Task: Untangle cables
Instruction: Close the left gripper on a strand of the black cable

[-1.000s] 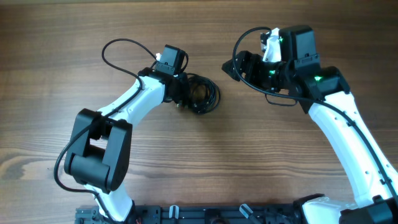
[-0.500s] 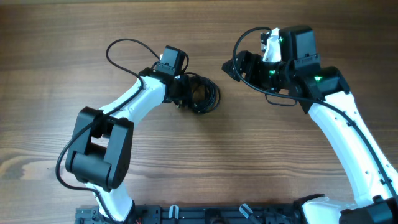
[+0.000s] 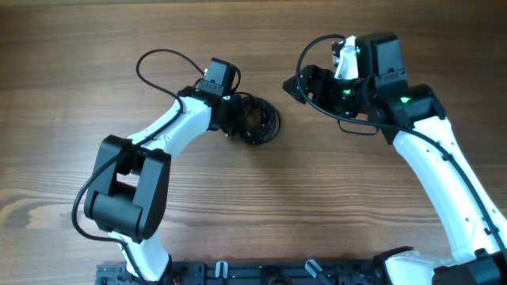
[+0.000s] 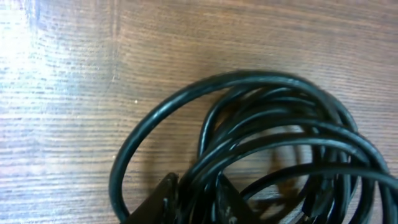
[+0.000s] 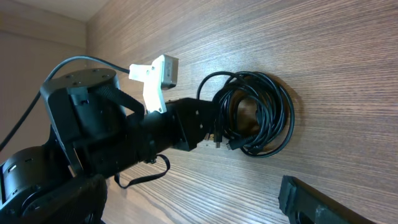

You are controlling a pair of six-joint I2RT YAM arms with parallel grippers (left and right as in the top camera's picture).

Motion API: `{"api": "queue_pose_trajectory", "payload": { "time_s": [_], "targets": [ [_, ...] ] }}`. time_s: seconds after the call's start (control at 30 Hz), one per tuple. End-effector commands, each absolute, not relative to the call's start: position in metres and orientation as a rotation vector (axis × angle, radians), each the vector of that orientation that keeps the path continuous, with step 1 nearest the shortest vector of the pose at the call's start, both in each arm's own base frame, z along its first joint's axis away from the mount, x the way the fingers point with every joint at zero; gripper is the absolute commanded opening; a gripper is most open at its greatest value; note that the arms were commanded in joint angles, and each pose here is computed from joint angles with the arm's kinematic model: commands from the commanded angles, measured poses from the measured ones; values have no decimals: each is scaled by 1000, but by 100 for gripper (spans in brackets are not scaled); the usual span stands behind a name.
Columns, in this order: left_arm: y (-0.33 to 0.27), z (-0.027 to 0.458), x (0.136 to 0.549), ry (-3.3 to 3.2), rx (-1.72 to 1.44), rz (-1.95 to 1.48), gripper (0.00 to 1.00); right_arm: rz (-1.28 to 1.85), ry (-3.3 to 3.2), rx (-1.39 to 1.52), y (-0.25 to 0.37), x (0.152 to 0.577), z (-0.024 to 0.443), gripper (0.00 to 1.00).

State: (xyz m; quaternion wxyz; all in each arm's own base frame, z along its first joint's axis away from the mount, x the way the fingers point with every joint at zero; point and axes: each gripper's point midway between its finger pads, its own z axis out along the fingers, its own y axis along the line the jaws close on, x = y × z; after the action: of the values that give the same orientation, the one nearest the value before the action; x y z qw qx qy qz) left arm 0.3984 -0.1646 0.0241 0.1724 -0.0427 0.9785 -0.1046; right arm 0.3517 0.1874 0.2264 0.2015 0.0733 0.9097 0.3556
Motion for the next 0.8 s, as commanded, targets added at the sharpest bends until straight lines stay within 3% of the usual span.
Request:
{"api": "queue_pose_trajectory", "payload": {
  "time_s": [0.0, 0.27, 0.4, 0.57, 0.63, 0.77],
  "targets": [
    [-165, 17, 399, 2780, -109, -308, 21, 967, 2535, 207, 188, 357, 228, 90],
    [-166, 16, 400, 2778, -110, -309, 19, 966, 2539, 210, 187, 357, 227, 90],
    [-165, 5, 397, 2805, -112, -296, 11, 965, 2544, 211, 187, 356, 227, 90],
    [-165, 6, 399, 2797, -111, -299, 9, 964, 2549, 213, 187, 355, 226, 90],
    [-166, 9, 401, 2786, -110, -305, 4, 964, 2550, 213, 187, 355, 226, 90],
    [-168, 26, 405, 2744, -107, -325, 4, 964, 2550, 214, 187, 355, 226, 90]
  ]
}}
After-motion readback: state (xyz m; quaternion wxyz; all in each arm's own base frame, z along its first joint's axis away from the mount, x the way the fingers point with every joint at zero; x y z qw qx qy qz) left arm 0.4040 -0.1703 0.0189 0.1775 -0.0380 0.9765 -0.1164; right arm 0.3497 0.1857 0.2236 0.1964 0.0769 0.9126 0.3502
